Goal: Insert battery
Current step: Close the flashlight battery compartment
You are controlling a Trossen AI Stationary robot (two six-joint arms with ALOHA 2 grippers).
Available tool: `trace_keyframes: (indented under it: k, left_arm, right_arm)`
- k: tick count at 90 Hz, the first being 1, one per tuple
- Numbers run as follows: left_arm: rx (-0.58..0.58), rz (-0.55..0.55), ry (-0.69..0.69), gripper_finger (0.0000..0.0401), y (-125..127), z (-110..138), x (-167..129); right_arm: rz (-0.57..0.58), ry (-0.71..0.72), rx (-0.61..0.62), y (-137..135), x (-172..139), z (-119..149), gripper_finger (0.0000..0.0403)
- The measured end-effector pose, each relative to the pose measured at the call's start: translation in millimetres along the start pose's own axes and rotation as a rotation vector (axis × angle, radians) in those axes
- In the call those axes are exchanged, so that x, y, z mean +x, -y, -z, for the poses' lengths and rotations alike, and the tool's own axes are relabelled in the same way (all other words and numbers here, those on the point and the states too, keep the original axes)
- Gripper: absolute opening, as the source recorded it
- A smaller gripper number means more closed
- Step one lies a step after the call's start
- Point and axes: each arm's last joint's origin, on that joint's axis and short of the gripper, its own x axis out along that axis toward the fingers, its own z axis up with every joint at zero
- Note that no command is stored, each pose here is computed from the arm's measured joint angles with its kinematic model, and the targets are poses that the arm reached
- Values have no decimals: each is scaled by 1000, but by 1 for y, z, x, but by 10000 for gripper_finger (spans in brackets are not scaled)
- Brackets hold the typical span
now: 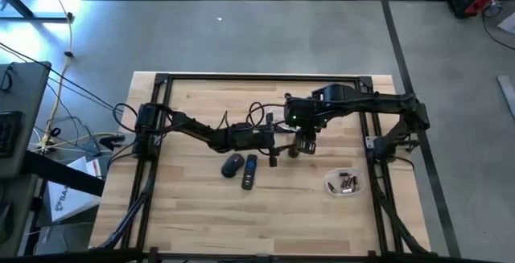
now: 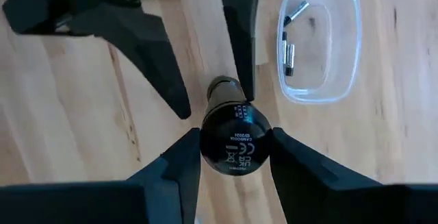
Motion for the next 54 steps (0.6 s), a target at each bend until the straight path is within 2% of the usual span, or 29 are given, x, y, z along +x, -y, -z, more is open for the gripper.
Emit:
trace_keyframes:
  k: [12,28,54]
  left_arm:
    - [-14,-1,1,182,0,0,0]
    - [-102,-4,5,182,-1,0,0]
    - [-183,13,3,182,-4,12,9]
  right_arm:
    - [6,2,27,0,0,0,128]
    - [7,6,32,0,0,-1,128]
    - [9,16,9,0,1,-2,128]
